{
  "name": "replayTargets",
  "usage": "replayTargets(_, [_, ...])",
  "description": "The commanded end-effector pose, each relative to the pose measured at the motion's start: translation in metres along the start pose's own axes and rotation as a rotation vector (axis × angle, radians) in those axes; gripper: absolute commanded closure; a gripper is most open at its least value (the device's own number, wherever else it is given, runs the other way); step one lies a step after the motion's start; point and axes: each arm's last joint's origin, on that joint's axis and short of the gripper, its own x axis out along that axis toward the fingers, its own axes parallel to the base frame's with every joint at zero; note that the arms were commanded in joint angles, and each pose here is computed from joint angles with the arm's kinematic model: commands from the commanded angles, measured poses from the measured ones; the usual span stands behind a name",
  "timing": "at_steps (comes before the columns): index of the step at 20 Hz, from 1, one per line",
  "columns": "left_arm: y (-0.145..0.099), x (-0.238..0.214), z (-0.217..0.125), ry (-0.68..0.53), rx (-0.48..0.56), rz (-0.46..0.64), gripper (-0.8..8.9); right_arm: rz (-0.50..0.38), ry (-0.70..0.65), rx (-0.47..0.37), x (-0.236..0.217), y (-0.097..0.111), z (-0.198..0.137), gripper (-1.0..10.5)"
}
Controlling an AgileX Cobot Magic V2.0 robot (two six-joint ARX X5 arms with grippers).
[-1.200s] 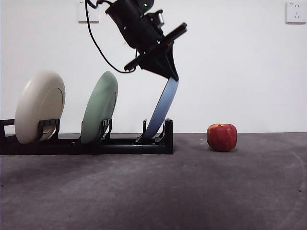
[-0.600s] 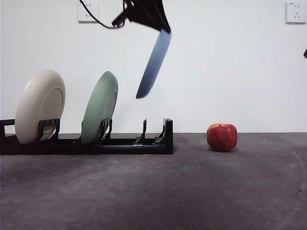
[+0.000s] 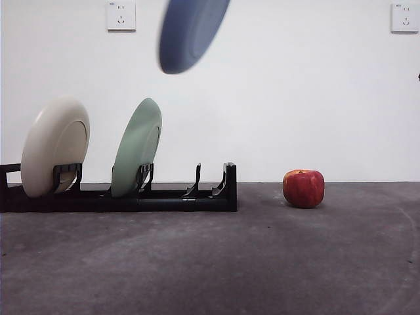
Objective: Take the blue plate from the plate rack,put the plate on the table,take the apple from the table,put the apple in the plate
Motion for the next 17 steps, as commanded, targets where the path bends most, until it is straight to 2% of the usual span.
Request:
replayTargets(1, [-0.011, 0.001, -0.004, 0.048, 0.07, 0.03, 8.21, 0.033, -0.009, -0.029, -0.001, 0.002, 0.001, 9.5])
replayTargets(4, [-0.029, 0.006, -0.012, 0.121, 0.108, 0.048, 8.21, 0.033, -0.006, -0.026, -0.001, 0.002, 0.001, 9.5])
replayTargets(8, [-0.072, 0.017, -0.021, 0.158, 0.233, 0.109, 8.21, 0.042, 0.005, -0.017, -0.001, 0.002, 0.0, 9.5])
replayTargets(12, [-0.103, 0.047, -0.05, 0.279, 0.319, 0.203, 8.21, 0.044, 0.005, -0.017, -0.001, 0.002, 0.0, 9.5])
replayTargets(17, [-0.115, 0.09, -0.097, 0.433, 0.394, 0.374, 8.21, 0.045, -0.004, -0.024, -0.001, 0.002, 0.001, 9.5])
